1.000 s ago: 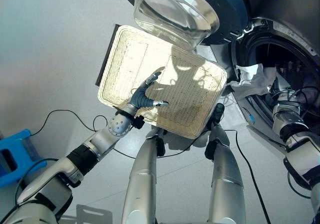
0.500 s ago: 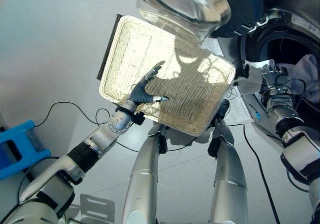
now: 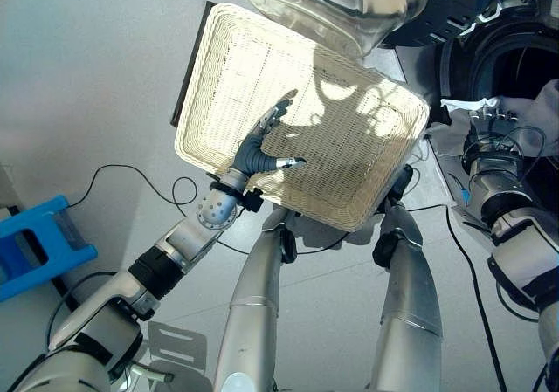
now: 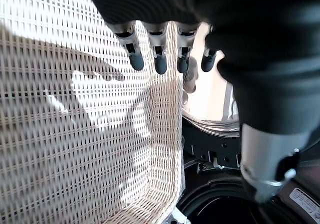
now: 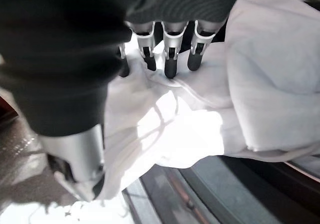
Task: Put the clothes into the washing machine.
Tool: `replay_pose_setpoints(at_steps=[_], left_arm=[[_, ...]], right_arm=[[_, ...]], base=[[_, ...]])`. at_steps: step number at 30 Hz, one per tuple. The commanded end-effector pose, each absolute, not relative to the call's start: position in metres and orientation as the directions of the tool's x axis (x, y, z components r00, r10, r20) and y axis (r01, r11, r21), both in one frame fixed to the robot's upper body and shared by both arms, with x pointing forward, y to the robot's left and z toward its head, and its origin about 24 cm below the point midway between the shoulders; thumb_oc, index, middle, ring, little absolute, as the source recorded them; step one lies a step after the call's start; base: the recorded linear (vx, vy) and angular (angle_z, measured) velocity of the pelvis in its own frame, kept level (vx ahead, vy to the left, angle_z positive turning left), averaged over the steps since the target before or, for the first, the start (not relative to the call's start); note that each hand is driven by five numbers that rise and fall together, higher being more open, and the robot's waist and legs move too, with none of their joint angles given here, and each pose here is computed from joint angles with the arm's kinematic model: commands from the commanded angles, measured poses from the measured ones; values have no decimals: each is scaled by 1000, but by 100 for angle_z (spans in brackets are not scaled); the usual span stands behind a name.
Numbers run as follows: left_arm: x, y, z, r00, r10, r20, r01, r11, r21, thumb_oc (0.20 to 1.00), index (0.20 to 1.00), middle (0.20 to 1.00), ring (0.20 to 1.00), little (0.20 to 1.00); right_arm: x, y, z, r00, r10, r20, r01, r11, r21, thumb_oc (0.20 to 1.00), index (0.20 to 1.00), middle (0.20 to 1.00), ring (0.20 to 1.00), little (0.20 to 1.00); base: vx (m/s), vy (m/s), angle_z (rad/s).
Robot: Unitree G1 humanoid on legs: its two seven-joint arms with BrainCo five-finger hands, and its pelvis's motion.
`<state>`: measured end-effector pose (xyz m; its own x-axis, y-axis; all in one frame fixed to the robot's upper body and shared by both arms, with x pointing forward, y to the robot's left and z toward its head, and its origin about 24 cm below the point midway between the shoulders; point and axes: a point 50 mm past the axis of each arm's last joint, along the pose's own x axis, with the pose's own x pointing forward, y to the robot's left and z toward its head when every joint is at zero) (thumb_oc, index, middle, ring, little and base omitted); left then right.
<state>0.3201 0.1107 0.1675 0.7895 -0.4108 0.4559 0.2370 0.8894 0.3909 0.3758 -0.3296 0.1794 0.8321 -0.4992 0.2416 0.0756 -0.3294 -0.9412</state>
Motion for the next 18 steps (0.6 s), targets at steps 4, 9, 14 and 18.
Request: replay_pose_setpoints(at_steps=[4,9,14,18], left_arm=[[300,99,189,697,-386,605,252,921,297,1000,1000,1000,1000,1000],[297,100,189,698,-386,604,251,921,298,1000,1000,1000,1000,1000],[294,106,186,703,-378,603,238,923,301,1000,1000,1000,1000,1000],[293,112,183,704,-375,603,231,924,305,1000,1000,1000,1000,1000]], right_arm=[[344,-383,200,656,-730,190,-344,-514,-786,1000,1000,1000,1000,1000],[340,-386,196,627,-760,172,-443,-528,-725,1000,1000,1000,1000,1000],[336,-389,196,614,-766,189,-449,-536,-715,200,200,200,200,200],[333,-390,188,594,-790,152,-422,-467,-777,200,200,200,200,200]], base=[[-13,-20,4],[-3,-9,1],[-5,-13,0],[-7,-27,-2]])
